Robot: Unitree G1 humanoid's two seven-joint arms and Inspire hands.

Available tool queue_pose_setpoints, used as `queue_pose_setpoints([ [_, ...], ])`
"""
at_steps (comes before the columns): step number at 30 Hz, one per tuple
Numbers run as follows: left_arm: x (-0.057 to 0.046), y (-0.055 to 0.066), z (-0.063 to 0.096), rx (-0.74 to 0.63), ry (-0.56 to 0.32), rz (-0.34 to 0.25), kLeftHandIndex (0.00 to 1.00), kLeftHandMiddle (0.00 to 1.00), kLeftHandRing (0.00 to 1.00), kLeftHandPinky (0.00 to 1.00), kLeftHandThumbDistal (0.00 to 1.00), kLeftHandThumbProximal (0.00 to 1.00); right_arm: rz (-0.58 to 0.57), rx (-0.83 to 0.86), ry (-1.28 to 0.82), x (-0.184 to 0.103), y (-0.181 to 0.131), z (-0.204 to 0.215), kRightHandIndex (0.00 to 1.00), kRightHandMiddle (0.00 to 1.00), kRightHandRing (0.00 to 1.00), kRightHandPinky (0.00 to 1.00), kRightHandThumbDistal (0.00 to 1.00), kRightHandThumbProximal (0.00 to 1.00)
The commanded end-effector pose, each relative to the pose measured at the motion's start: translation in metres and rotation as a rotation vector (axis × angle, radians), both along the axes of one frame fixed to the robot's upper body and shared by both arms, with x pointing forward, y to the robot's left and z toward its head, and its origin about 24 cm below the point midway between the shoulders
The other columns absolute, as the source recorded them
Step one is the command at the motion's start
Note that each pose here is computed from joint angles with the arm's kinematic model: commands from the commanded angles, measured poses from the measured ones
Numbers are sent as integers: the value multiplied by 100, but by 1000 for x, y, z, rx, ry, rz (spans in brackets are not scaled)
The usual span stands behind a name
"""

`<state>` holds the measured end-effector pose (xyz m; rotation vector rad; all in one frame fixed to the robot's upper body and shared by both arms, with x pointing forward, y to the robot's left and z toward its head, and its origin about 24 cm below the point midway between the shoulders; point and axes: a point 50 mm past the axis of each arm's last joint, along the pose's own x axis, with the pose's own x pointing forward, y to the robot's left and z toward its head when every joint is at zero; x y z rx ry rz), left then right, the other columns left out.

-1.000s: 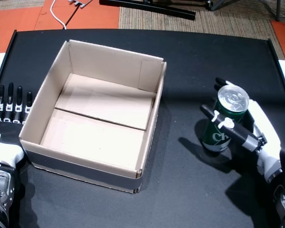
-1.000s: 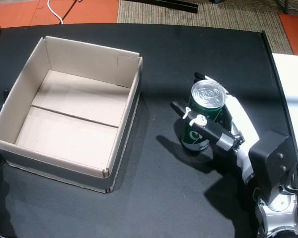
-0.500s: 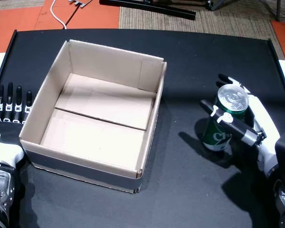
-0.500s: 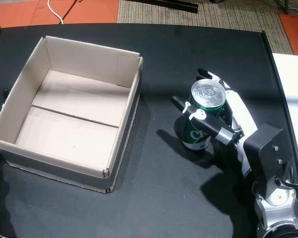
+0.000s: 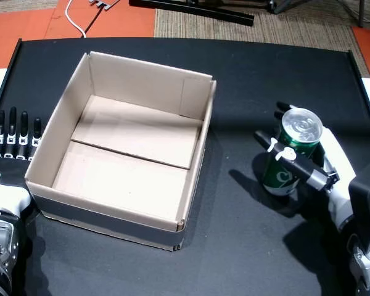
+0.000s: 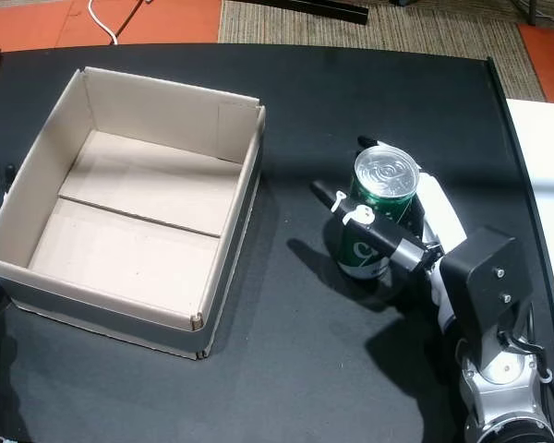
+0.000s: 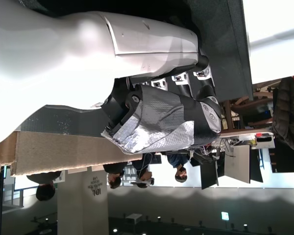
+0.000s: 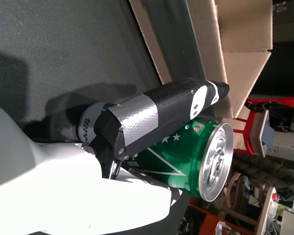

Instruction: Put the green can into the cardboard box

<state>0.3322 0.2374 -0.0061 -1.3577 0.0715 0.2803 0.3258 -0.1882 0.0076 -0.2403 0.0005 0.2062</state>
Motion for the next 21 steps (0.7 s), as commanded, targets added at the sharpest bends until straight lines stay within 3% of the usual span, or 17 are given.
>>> queue_pose_setpoints([
  [1,-17,1,-21,-15,101,5,53,53,65,75,0,54,11,0,25,-1,5,-4,77,78,76,86,100,47],
  [2,-16,1,-21,-14,101,5,53,53,64,75,0,54,8,-3,25,-1,5,-4,75,74,73,82,94,46],
  [5,-16,1,-21,-17,105,8,52,54,66,75,0,54,-21,-30,6,0,7,-4,60,58,57,67,28,39],
  [7,-16,1,-21,-21,103,9,52,54,66,77,0,55,-39,-51,-8,0,8,-3,54,49,48,58,3,34],
  [12,-16,0,-21,-14,104,8,53,54,66,76,0,54,-51,-17,-10,3,10,-1,43,34,31,38,0,42],
  [14,-17,0,-22,-19,103,6,54,54,67,78,0,55,-53,-13,-6,4,10,0,35,27,25,33,0,52],
  [17,-16,0,-21,-21,99,9,53,55,69,80,0,55,-56,6,-5,4,10,1,27,21,20,28,0,56],
  [21,-17,1,-22,-13,105,6,54,54,67,79,0,56,-66,10,-9,5,9,1,25,20,18,26,0,62],
])
